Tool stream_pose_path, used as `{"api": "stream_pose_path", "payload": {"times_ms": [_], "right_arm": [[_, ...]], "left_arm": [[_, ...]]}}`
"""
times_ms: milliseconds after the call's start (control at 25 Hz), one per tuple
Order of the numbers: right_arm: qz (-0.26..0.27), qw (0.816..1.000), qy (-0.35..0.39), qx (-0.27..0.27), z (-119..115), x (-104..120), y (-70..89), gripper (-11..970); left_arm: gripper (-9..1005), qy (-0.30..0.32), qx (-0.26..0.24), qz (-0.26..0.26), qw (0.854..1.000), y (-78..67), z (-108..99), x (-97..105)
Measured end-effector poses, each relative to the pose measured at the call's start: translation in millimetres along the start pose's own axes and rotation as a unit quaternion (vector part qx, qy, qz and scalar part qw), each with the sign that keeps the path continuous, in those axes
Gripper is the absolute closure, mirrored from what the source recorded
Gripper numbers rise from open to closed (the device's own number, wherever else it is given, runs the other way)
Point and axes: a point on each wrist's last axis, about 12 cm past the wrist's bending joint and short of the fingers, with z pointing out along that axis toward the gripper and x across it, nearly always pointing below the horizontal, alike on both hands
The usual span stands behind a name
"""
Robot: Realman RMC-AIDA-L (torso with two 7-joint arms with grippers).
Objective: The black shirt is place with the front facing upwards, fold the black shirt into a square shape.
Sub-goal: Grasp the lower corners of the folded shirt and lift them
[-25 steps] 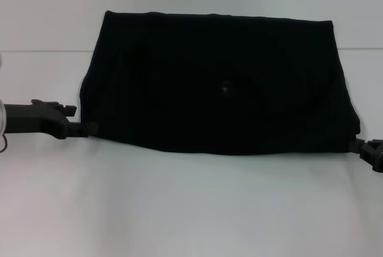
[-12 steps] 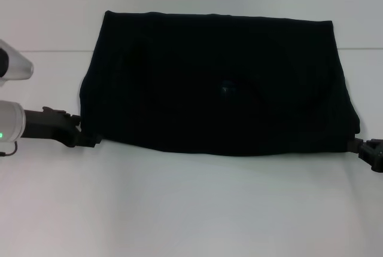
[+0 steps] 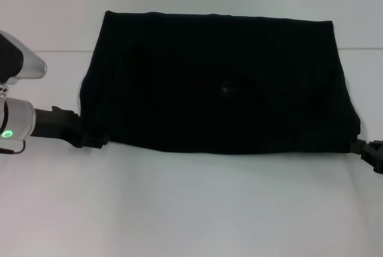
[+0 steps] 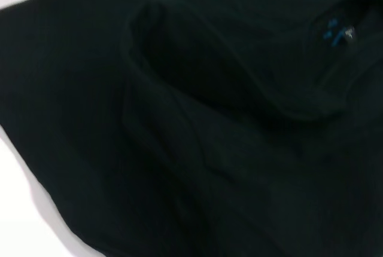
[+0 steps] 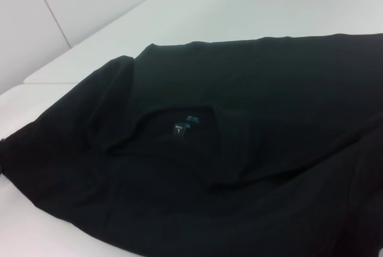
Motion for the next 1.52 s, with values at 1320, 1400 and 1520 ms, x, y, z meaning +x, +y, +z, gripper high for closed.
{"api": "stream_pose_path", "payload": {"times_ms": [1320, 1400, 1520], "right_arm": [[-0.002, 1.000, 0.001, 0.000, -2.1, 4.7, 0.2, 926], [-0.003, 1.000, 0.000, 0.000, -1.9, 3.8, 0.0, 925], [-0.004, 1.000, 0.001, 0.001, -3.2, 3.1, -1.2, 924]], "left_arm": [[881, -0.013, -0.010, 0.002, 1.000, -5.8, 2.1, 6.0], [919, -0.014, -0.010, 0.004, 1.000, -6.3, 2.1, 6.9], [959, -0.020, -0.003, 0.006, 1.000, -9.1, 2.4, 10.7]]}}
